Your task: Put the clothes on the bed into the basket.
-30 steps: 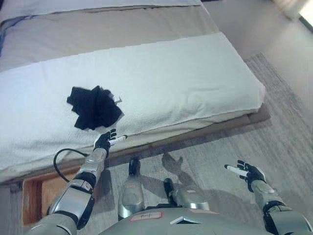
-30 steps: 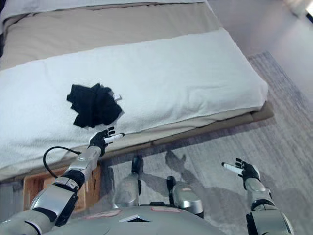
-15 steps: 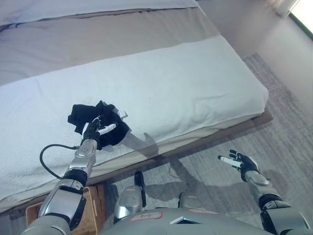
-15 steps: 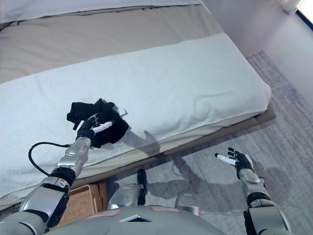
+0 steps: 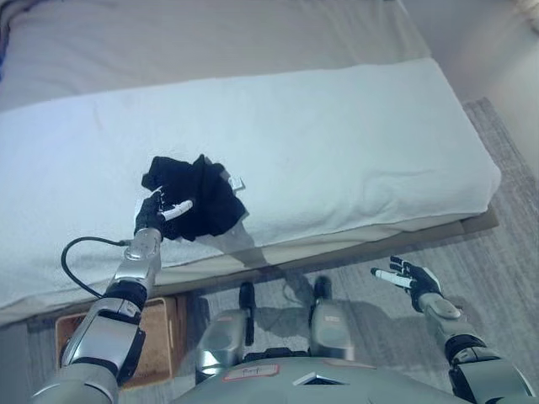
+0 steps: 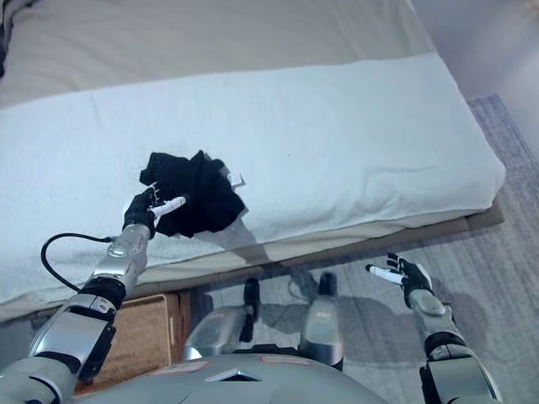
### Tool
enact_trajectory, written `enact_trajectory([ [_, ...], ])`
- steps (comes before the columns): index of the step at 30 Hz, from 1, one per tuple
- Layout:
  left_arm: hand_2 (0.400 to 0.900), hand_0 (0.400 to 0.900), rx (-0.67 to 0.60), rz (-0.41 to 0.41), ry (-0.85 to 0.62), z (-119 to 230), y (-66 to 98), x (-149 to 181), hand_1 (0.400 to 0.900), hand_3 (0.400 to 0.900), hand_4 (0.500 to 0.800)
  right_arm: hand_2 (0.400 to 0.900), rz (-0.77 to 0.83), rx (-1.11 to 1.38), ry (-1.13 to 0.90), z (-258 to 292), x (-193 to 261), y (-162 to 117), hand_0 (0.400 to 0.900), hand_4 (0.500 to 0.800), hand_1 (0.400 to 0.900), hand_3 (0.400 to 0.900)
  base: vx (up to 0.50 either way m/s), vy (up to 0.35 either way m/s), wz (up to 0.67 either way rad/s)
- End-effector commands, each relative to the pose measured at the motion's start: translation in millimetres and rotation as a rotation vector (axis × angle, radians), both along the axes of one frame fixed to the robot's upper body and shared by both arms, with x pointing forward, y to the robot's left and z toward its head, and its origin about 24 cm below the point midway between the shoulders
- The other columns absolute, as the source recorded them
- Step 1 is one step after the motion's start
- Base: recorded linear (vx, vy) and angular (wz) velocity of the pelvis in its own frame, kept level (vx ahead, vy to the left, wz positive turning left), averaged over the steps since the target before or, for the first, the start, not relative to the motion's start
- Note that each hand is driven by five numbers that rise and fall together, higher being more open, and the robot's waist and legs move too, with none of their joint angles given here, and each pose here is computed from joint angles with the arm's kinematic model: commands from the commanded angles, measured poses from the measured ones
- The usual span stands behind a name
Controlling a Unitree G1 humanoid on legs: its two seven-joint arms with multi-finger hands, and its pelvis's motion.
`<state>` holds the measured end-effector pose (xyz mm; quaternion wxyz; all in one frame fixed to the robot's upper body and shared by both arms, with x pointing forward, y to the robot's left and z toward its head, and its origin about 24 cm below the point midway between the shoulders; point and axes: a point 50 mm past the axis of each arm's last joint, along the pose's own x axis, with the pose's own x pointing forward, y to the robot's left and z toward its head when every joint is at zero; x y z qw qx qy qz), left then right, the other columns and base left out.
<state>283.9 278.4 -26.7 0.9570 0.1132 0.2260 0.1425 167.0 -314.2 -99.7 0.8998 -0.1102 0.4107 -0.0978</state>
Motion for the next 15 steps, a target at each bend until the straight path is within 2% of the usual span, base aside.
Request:
enact_trajectory([
  [1, 0.900, 0.900, 0.277, -0.030, -0.229, 73, 19.1, 39, 0.900, 0.900, 0.800, 0.900, -0.002, -0.083, -0.140, 29, 27, -20, 0.900, 0.800, 0.900, 0.900, -0.076, -0.129, 0.06],
  [2, 0.900, 0.900, 0.320, -0.018, -0.212, 73, 22.9, 39, 0.900, 0.900, 0.800, 0.900, -0.005, -0.083, -0.148, 31, 28, -21, 0.900, 0.800, 0.900, 0.900, -0.074, -0.121, 0.15],
  [4, 0.900, 0.900, 0.456, 0.062, -0.192, 79, 34.4, 40, 0.900, 0.900, 0.800, 0.900, -0.001, -0.085, -0.178, 34, 33, -19, 0.900, 0.800, 0.900, 0.900, -0.106, -0.119, 0.21],
  [7, 0.900, 0.900, 0.563, 0.070, -0.192, 88, 33.0, 48, 0.900, 0.900, 0.800, 0.900, 0.037, -0.097, -0.196, 38, 43, -13, 0.900, 0.800, 0.900, 0.900, -0.123, -0.076, 0.04],
  [11, 0.900, 0.900, 0.621, 0.095, -0.163, 94, 38.9, 52, 0.900, 0.900, 0.800, 0.900, 0.071, -0.097, -0.206, 41, 52, -7, 0.900, 0.800, 0.900, 0.900, -0.067, -0.024, -0.10],
  [15, 0.900, 0.900, 0.663, 0.160, -0.128, 104, 51.8, 55, 0.900, 0.900, 0.800, 0.900, 0.102, -0.103, -0.211, 43, 58, -4, 0.900, 0.800, 0.900, 0.900, -0.053, -0.019, -0.13],
])
